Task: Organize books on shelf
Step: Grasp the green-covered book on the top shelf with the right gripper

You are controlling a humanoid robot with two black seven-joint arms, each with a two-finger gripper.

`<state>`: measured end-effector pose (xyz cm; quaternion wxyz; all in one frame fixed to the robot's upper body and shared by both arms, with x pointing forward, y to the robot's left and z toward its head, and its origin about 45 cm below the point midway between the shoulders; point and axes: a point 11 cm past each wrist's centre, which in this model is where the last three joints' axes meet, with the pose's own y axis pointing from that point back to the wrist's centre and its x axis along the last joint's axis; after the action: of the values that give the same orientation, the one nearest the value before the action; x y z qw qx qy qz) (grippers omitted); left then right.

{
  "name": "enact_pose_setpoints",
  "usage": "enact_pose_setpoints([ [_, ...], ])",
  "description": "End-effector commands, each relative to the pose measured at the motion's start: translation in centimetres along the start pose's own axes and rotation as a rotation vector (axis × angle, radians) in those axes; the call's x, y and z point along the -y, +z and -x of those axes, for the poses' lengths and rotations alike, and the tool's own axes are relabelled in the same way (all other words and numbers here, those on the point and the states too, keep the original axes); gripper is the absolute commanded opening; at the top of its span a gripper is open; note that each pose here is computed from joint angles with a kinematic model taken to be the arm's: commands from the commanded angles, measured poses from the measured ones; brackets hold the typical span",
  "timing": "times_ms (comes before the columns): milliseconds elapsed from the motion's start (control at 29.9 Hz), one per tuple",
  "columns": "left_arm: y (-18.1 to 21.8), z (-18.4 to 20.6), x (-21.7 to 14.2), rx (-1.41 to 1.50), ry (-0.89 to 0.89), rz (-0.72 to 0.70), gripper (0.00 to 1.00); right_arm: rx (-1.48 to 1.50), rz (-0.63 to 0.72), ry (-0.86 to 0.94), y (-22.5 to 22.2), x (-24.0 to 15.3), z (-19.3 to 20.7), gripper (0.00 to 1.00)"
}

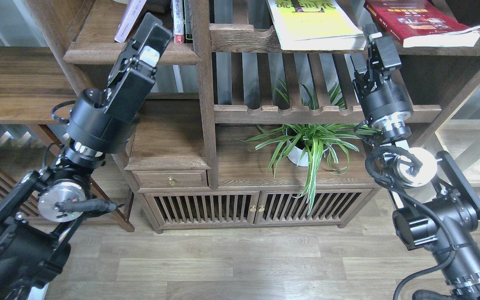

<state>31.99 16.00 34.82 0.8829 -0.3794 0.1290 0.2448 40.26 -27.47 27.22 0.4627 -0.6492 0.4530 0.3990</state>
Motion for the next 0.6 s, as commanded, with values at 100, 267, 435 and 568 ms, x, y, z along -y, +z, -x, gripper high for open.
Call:
enact_pose_setpoints([
  [100, 0.8, -1.0, -1.4, 0.017, 0.039, -0.020, 0.99, -0.001, 0.080, -0.003, 2.6, -0.1, -0.1, 0.86],
  [267, 1.6, -1.6, -2.3, 0.039, 0.068, -0.015, 0.99, -0.004, 0.131, -0.014, 4.5, 0.2, 0.3, 0.86],
  [435, 1.9, -1.9, -2.8, 0.050, 0.083, -0.016, 0.99, -0.015, 0.140, -0.010, 4.7, 1.3, 1.2, 0.86],
  [568, 1.9, -1.9, -2.8, 0.047, 0.085, -0.014, 0.99, -0.030, 0.138, 0.028, 4.6, 2.1, 1.5, 0.86],
])
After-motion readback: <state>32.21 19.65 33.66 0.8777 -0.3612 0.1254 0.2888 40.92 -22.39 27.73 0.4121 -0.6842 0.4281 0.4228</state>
